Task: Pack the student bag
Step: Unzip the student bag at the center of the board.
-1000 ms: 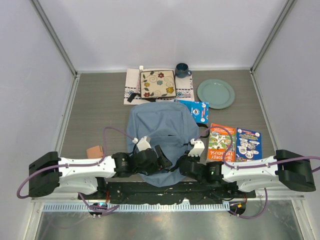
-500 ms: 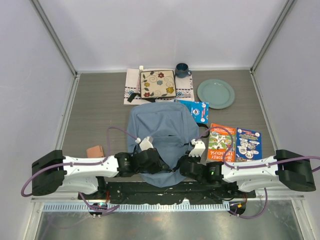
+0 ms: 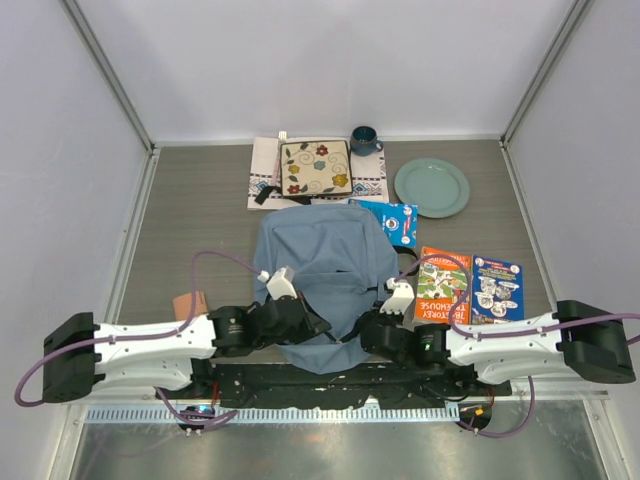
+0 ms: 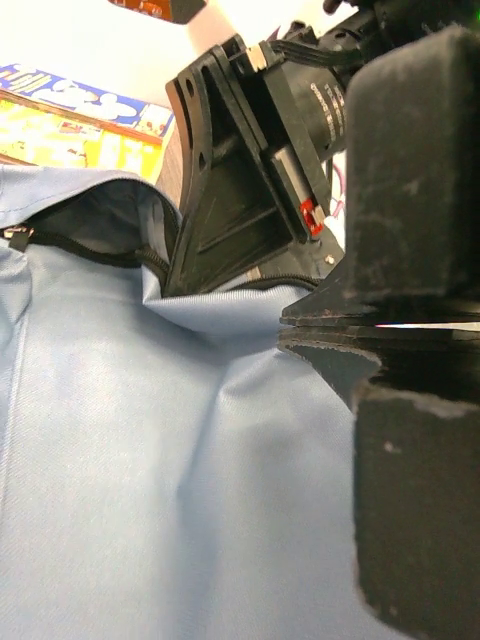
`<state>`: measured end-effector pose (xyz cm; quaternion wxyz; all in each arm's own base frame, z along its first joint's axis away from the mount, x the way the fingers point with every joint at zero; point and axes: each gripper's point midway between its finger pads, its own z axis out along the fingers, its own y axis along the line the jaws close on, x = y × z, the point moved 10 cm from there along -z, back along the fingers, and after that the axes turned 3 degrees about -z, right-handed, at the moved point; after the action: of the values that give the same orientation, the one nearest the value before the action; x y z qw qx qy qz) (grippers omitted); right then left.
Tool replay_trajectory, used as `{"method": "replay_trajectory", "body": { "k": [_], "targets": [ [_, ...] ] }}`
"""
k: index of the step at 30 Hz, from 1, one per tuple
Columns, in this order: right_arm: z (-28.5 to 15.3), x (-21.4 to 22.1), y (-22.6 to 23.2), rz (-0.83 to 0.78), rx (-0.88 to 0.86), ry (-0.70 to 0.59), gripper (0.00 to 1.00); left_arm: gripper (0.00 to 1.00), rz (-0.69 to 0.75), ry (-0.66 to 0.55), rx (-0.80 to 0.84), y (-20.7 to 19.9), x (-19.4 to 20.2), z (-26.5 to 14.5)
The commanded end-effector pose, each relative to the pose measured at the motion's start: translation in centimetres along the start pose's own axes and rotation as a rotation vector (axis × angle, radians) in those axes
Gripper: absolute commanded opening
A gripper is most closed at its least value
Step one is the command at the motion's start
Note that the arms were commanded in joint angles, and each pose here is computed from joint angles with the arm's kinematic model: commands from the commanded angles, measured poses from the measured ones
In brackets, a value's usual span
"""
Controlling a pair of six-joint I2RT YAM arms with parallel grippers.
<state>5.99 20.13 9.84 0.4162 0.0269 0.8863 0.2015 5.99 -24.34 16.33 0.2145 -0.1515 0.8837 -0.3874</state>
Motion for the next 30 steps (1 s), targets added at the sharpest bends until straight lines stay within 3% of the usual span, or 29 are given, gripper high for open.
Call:
{"method": "replay_trajectory", "body": {
  "k": [1, 8, 16, 21, 22, 25, 26, 28, 30],
  "targets": [
    [-0.1, -2.0, 0.0, 0.047, 0.049, -0.113, 0.01, 0.0, 0.088, -0.126, -0.071, 0.4, -1.8, -1.9],
    [0.0, -4.8, -0.9, 0.121, 0.069, -0.151, 0.01, 0.0, 0.154, -0.189, -0.125, 2.4, -3.1, -4.8],
    [0.3, -7.1, -1.9, 0.091, 0.096, -0.189, 0.01, 0.0, 0.171, -0.245, -0.118, 3.8, -3.9, -6.5],
    [0.4, -7.3, -1.6, 0.051, 0.079, -0.132, 0.01, 0.0, 0.203, -0.243, -0.109, 3.5, -3.9, -6.2],
    [0.1, -7.8, -1.0, 0.049, 0.061, -0.12, 0.04, 0.0, 0.208, -0.236, -0.077, 2.9, -3.9, -6.1],
    [-1.7, -8.8, -0.2, 0.049, 0.03, -0.049, 0.33, 0.0, 0.218, -0.2, -0.037, 1.5, -3.4, -5.4],
    [-2.6, -9.4, -0.1, 0.084, 0.017, -0.045, 0.52, 0.0, 0.232, -0.197, -0.036, 1.1, -3.4, -5.0],
    [-4.4, -10.3, -0.4, 0.098, 0.039, -0.018, 0.69, 0.0, 0.237, -0.19, -0.018, 0.3, -3.2, -4.7],
    [-6.3, -11.0, -1.2, 0.141, 0.059, -0.01, 0.73, 0.0, 0.251, -0.187, 0.004, -0.5, -3.2, -4.2]
  ]
}}
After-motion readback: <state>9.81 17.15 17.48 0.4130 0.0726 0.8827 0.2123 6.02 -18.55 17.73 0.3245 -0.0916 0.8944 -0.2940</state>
